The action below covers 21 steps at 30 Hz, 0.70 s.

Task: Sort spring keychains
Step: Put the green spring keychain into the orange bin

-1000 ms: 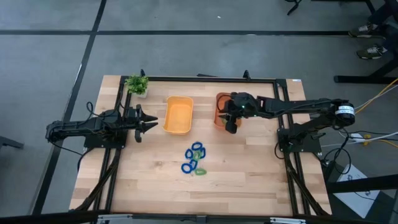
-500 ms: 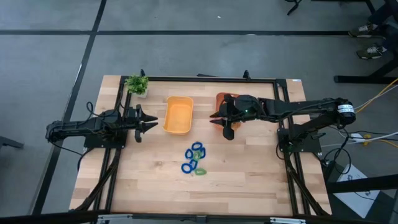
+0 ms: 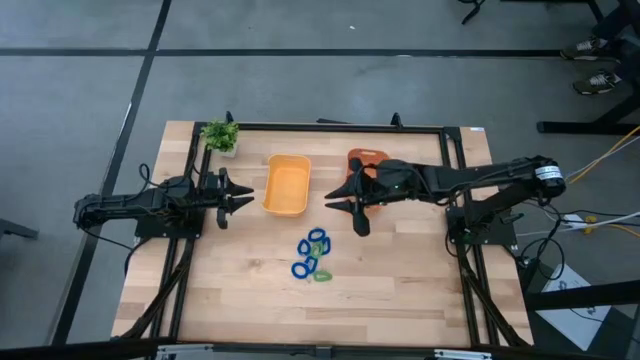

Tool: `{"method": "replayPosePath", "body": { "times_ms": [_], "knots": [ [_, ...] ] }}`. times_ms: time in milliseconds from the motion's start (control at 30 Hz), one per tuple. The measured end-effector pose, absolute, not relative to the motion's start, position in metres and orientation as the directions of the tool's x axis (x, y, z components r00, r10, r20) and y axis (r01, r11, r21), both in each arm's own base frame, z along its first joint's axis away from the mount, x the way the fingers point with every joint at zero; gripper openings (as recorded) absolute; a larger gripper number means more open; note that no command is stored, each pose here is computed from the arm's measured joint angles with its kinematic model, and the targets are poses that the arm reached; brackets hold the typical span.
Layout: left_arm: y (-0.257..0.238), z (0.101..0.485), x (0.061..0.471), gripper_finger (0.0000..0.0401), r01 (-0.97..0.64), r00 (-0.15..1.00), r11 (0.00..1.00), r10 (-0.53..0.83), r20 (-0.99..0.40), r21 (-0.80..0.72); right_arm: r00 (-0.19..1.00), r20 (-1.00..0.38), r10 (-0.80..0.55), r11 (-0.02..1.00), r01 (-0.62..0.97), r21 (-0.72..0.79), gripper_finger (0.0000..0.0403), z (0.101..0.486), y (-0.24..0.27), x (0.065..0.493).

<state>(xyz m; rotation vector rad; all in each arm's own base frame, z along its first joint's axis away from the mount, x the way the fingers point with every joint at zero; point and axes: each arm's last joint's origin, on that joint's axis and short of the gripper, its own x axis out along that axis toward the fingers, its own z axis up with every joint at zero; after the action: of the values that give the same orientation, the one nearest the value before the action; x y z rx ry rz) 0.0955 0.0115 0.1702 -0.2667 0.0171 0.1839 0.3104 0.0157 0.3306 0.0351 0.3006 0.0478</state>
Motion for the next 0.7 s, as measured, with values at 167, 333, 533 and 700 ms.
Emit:
{"method": "replayPosePath", "body": {
  "times_ms": [167, 333, 533, 700],
  "knots": [
    [0.012, 0.17, 0.095, 0.0123, -0.183, 0.983, 0.948, 0.178, -0.041, -0.26, 0.949, -0.29, 0.123, 0.992, -0.108, 0.069, 0.0097, 0.333, 0.025, 0.317],
    [0.012, 0.17, 0.095, 0.0123, -0.183, 0.983, 0.948, 0.178, -0.042, -0.26, 0.931, -0.319, 0.175, 0.983, -0.144, 0.118, 0.0097, 0.324, 0.042, 0.323],
    [0.012, 0.17, 0.095, 0.0123, -0.183, 0.983, 0.948, 0.179, -0.041, -0.26, 0.892, -0.342, 0.295, 0.948, -0.228, 0.222, 0.0097, 0.318, 0.053, 0.324],
    [0.012, 0.17, 0.095, 0.0123, -0.183, 0.983, 0.948, 0.179, -0.041, -0.261, 0.823, -0.397, 0.406, 0.911, -0.329, 0.249, 0.0097, 0.307, 0.057, 0.325]
  ]
}}
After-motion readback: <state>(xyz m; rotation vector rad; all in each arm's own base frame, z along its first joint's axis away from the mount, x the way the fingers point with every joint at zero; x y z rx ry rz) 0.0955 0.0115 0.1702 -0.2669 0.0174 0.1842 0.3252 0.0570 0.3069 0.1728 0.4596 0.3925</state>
